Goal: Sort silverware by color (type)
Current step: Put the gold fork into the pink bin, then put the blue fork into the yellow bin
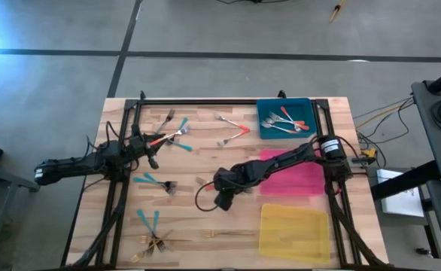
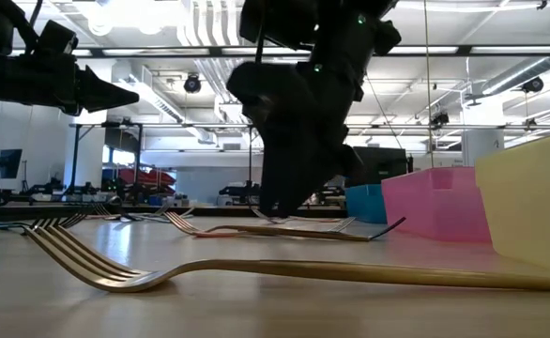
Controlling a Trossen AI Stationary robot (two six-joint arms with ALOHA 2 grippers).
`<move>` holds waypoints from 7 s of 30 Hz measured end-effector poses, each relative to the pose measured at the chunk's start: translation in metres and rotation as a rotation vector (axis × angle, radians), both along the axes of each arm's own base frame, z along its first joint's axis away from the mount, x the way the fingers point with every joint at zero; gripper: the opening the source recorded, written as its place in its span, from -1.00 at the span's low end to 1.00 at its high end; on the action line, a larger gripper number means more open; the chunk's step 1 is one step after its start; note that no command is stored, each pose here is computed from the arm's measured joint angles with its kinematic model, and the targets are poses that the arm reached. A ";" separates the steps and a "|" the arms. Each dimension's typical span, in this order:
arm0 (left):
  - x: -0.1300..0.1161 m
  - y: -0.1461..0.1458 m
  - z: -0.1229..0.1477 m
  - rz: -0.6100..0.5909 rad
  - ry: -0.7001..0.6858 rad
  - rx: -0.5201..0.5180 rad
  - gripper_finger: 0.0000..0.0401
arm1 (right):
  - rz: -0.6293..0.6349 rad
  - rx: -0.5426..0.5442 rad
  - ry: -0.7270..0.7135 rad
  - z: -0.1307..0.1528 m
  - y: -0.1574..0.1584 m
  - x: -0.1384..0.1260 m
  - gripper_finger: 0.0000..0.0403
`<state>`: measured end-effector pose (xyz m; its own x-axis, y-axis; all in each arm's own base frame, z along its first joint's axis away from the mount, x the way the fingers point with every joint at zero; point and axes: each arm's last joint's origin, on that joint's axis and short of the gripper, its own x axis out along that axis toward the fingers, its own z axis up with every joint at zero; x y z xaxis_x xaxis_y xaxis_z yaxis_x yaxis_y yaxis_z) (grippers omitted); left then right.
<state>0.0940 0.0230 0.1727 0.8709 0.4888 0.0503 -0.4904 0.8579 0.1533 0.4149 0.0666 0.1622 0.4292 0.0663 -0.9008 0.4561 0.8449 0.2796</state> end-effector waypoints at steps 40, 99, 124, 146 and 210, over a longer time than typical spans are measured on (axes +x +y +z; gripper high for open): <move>0.000 0.000 0.000 0.000 0.000 0.000 -0.68 | 0.011 -0.054 0.114 -0.022 -0.003 -0.003 -0.92; 0.000 0.000 0.000 0.000 -0.001 0.000 -0.68 | -0.187 -0.182 0.285 0.107 0.016 -0.224 -0.38; 0.000 0.000 0.000 0.000 0.000 0.000 -0.68 | -0.258 -0.502 0.039 0.131 -0.052 -0.135 -0.49; 0.000 0.000 0.000 0.000 0.000 0.000 -0.68 | 0.282 -0.212 0.237 0.017 -0.069 -0.017 -0.49; 0.000 0.000 0.000 0.000 0.000 0.000 -0.68 | 0.116 -0.041 0.363 -0.019 -0.032 -0.012 -0.95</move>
